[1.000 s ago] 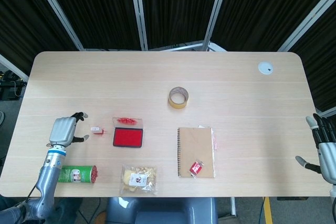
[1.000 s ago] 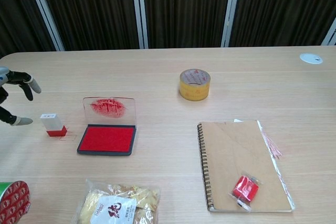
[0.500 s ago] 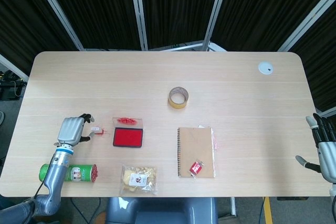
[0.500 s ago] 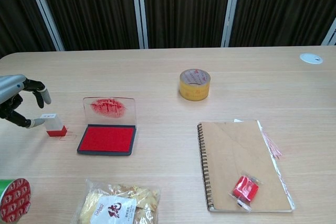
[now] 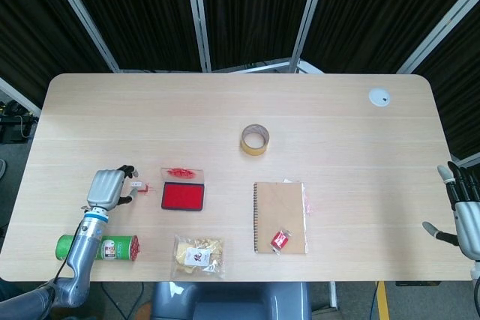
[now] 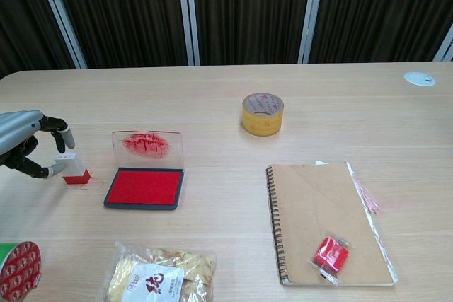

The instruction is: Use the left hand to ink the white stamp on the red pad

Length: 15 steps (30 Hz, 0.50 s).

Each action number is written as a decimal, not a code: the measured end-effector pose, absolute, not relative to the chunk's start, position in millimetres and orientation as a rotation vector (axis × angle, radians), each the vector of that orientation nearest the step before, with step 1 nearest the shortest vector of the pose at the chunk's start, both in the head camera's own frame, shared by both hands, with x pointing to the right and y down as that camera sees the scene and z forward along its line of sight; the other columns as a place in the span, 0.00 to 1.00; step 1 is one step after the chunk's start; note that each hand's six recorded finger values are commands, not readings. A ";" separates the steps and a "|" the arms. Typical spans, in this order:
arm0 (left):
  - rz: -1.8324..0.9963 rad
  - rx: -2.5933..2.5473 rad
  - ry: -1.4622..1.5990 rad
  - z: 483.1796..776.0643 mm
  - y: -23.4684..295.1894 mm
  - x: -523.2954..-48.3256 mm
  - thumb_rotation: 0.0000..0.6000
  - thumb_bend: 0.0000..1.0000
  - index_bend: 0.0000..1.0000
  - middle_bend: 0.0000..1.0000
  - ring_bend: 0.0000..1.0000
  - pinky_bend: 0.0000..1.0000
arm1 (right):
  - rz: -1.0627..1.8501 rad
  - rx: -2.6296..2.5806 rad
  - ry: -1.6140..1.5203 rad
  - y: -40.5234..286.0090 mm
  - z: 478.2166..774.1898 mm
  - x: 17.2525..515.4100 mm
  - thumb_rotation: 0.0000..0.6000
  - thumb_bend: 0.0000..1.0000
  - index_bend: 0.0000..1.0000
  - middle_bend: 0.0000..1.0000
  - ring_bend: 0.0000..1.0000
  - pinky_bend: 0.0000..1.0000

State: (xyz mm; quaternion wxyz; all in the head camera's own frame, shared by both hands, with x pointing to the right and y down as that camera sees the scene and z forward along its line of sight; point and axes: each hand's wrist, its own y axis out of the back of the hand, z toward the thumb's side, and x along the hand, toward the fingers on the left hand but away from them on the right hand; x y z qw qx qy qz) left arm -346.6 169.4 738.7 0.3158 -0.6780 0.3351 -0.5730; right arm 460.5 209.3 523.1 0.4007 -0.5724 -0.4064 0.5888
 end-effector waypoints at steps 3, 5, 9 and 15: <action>-1.509 -1.788 0.878 741.3 171.0 -345.9 1.00 0.28 0.42 0.42 0.86 0.89 | 1.491 -1.449 -1.028 209.4 523.5 460.7 1.00 0.00 0.00 0.00 0.00 0.00; -1.508 -1.786 0.875 742.7 171.3 -345.8 1.00 0.30 0.42 0.42 0.86 0.89 | 1.492 -1.451 -1.030 209.3 523.7 461.0 1.00 0.00 0.00 0.00 0.00 0.00; -1.496 -1.787 0.876 744.7 171.9 -345.6 1.00 0.30 0.42 0.42 0.86 0.89 | 1.495 -1.452 -1.031 209.1 524.1 461.5 1.00 0.00 0.00 0.00 0.00 0.00; -1.483 -1.788 0.877 747.4 172.1 -344.8 1.00 0.31 0.42 0.43 0.86 0.89 | 1.497 -1.453 -1.030 209.2 524.4 461.5 1.00 0.00 0.00 0.00 0.00 0.00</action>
